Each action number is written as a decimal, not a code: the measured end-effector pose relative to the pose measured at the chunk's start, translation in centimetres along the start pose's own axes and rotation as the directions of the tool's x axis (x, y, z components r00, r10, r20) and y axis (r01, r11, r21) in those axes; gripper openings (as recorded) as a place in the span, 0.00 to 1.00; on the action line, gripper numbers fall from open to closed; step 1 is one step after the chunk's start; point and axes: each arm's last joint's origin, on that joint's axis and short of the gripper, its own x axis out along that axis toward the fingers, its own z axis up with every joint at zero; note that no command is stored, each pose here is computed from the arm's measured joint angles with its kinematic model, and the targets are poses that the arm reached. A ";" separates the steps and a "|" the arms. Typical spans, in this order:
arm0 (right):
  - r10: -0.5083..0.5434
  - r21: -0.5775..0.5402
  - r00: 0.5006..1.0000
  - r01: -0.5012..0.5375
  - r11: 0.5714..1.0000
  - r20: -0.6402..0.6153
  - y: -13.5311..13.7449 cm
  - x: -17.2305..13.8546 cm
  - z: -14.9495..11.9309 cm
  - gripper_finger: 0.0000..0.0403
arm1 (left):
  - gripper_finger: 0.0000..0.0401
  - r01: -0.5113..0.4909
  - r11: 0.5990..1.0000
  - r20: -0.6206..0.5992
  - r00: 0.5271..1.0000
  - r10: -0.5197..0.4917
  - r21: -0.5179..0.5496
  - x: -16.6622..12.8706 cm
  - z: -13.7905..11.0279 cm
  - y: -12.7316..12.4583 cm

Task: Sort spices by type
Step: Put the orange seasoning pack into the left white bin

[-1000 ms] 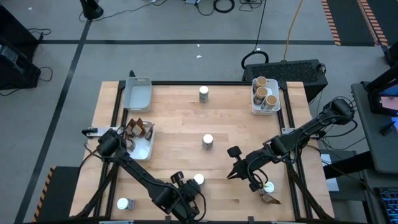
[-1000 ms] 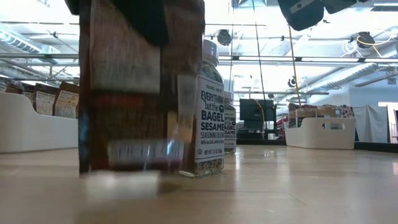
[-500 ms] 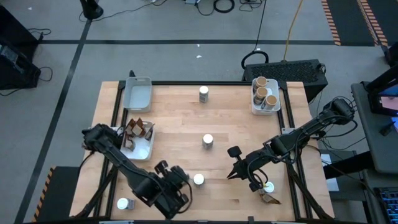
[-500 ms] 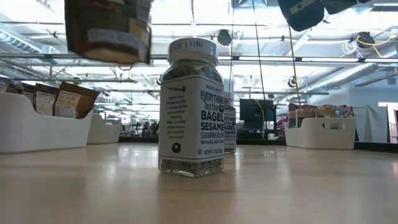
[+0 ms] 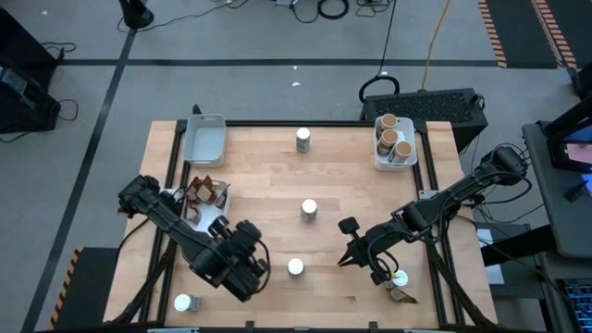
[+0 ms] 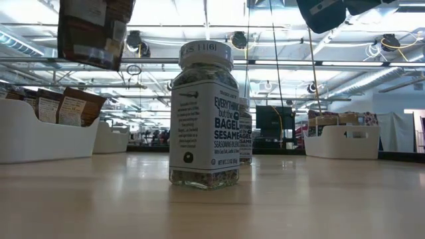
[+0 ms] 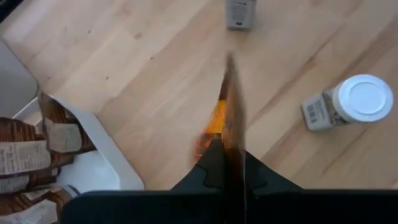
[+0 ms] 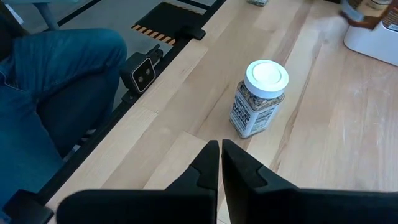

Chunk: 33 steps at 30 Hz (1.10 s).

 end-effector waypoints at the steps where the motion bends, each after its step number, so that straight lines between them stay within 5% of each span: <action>1: 0.000 0.000 1.000 0.000 1.000 0.000 0.0 0.0 0.0 0.00 | 0.00 0.006 1.000 -0.002 1.000 -0.006 -0.006 -0.1 0.3 0.3; 15: 0.000 0.001 1.000 0.000 1.000 -0.015 0.0 0.0 -0.2 0.00 | 0.01 0.020 0.986 0.020 1.000 -0.017 -0.164 -1.3 2.8 8.3; 24: 0.000 -0.008 1.000 0.000 1.000 -0.023 0.0 0.0 -0.2 0.00 | 0.01 -0.045 0.924 -0.065 0.998 0.022 -0.381 0.7 -0.4 14.3; 33: 0.000 -0.007 1.000 0.000 1.000 -0.022 0.0 0.0 -0.2 0.00 | 0.01 -0.139 0.891 -0.129 0.987 0.091 -0.433 3.5 -3.2 17.0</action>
